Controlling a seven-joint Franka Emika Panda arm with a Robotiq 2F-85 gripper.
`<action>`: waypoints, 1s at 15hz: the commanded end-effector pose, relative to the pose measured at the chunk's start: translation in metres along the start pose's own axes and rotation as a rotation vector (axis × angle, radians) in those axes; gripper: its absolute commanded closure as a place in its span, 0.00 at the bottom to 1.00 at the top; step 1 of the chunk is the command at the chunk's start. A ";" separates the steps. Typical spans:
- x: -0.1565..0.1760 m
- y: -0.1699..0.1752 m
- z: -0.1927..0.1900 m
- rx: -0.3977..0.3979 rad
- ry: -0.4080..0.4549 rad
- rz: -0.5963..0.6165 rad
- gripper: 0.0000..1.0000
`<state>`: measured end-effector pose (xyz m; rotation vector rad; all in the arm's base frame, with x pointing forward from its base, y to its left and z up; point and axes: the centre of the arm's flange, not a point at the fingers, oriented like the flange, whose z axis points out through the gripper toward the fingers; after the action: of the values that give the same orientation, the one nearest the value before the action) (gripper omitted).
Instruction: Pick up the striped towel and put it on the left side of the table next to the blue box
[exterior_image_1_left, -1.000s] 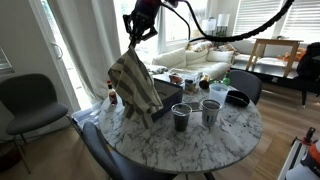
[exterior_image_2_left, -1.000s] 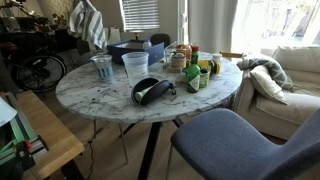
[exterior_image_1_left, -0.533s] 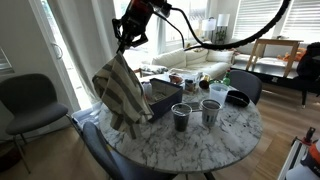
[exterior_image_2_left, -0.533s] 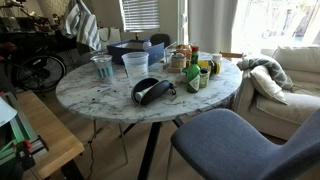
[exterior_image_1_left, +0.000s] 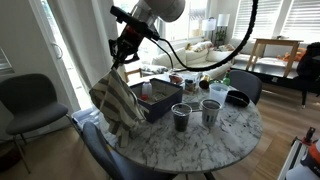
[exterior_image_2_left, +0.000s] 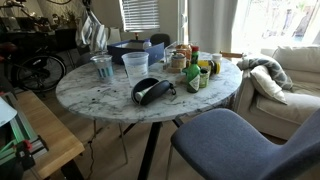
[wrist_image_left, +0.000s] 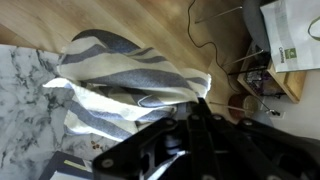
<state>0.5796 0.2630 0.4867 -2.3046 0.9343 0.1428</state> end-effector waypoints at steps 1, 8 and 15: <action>0.021 -0.011 0.022 -0.009 -0.003 -0.028 1.00; 0.058 0.003 0.029 -0.042 0.130 -0.044 0.72; 0.062 -0.001 0.009 -0.014 0.159 -0.045 0.33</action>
<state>0.6251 0.2363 0.4487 -2.3891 0.9508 -0.0283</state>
